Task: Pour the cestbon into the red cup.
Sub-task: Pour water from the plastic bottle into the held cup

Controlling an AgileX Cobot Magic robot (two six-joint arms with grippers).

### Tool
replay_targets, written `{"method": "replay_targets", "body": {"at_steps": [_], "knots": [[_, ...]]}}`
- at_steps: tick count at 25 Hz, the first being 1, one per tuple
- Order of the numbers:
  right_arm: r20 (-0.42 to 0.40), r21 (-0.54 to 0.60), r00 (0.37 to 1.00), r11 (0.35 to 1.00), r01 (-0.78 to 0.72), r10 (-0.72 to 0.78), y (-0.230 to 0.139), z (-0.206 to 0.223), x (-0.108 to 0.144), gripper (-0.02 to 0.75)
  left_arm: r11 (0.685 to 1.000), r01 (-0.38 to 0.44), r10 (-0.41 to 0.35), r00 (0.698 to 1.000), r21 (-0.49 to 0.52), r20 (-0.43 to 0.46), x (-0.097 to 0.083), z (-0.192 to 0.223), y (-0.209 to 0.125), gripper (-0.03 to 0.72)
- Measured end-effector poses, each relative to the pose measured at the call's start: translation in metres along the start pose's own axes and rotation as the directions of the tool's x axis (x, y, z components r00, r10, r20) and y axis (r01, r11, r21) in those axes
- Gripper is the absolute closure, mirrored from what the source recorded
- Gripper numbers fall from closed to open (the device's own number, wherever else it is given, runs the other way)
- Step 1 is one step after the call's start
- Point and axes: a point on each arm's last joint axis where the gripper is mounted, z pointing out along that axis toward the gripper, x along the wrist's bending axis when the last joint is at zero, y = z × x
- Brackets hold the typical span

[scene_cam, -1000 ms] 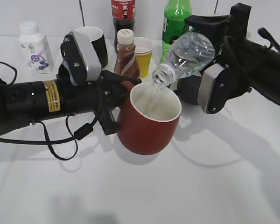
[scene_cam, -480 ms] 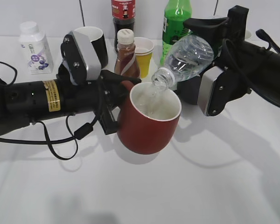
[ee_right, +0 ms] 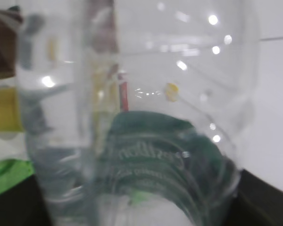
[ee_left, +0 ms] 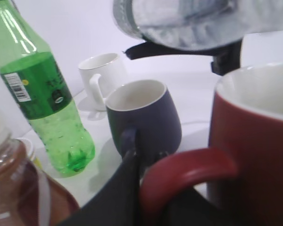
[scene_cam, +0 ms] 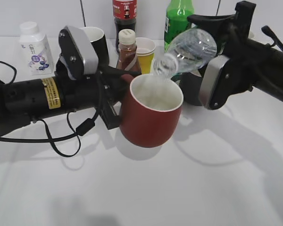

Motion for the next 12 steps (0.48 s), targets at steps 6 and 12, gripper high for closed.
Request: {"method": "replay_targets", "body": {"at_steps": [6, 12], "knots": [[0.006, -0.001, 0.991, 0.991, -0.131, 0.131, 0.000, 0.001, -0.001, 0.267, 1.000, -0.010, 0.009, 0.999, -0.017, -0.030, 0.007, -0.006, 0.007, 0.631], [0.020, -0.022, 0.924, 0.924, -0.383, 0.383, 0.001, 0.001, -0.003, 0.267, 0.999, 0.009, -0.012, 0.998, -0.051, -0.059, 0.010, -0.007, 0.010, 0.631]]}}
